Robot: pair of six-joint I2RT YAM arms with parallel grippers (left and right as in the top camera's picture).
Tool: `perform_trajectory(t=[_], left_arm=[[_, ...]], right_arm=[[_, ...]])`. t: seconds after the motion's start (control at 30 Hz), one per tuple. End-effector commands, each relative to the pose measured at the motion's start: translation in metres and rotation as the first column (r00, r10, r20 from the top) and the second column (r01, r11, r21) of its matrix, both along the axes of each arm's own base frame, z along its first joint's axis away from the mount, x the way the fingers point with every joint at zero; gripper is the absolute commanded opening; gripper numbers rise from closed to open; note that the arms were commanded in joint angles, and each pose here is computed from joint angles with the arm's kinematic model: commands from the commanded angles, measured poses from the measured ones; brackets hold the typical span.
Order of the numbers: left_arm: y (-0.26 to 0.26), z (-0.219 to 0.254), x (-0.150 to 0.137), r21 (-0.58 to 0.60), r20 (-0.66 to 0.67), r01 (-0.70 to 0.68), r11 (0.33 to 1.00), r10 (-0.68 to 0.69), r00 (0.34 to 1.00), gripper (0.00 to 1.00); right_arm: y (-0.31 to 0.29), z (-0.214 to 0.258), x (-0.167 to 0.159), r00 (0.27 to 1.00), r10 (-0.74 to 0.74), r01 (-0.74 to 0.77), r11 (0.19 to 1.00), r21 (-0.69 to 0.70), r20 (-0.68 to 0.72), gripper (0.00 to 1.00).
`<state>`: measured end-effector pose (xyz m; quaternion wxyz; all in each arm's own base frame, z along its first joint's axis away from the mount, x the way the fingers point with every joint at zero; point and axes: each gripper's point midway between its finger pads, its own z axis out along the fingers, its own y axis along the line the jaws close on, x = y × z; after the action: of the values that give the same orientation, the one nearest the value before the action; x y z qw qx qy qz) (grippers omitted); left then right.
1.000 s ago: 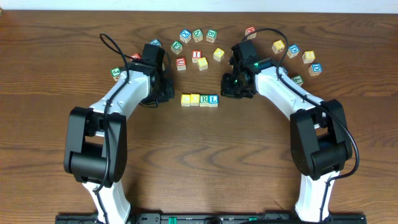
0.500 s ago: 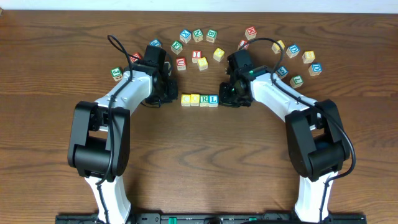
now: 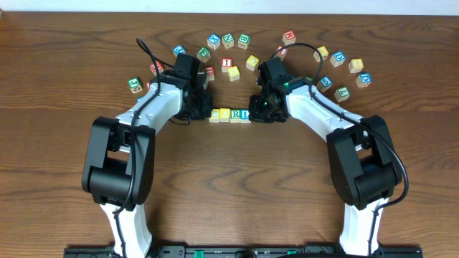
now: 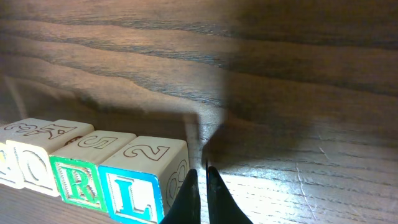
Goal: Spell out CORL
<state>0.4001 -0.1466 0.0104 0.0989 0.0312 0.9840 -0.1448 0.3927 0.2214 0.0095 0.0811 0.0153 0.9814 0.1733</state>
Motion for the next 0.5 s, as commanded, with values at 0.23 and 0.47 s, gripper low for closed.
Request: perform_trajectory(t=[0.23,0.47], left_arm=[[-0.008,-0.005,-0.005,-0.006,-0.005,0.048,0.999,-0.048,0.999,0.07],[-0.017,-0.005,-0.008,-0.002,0.001,0.089,0.996,-0.089,0.996,0.07]], right_arm=[[0.004,-0.001,-0.002,1.000,0.013,-0.013,1.000,-0.008,0.007,0.01],[0.005,-0.001,-0.003,1.000,0.014,-0.014,1.000,-0.017,0.011,0.02]])
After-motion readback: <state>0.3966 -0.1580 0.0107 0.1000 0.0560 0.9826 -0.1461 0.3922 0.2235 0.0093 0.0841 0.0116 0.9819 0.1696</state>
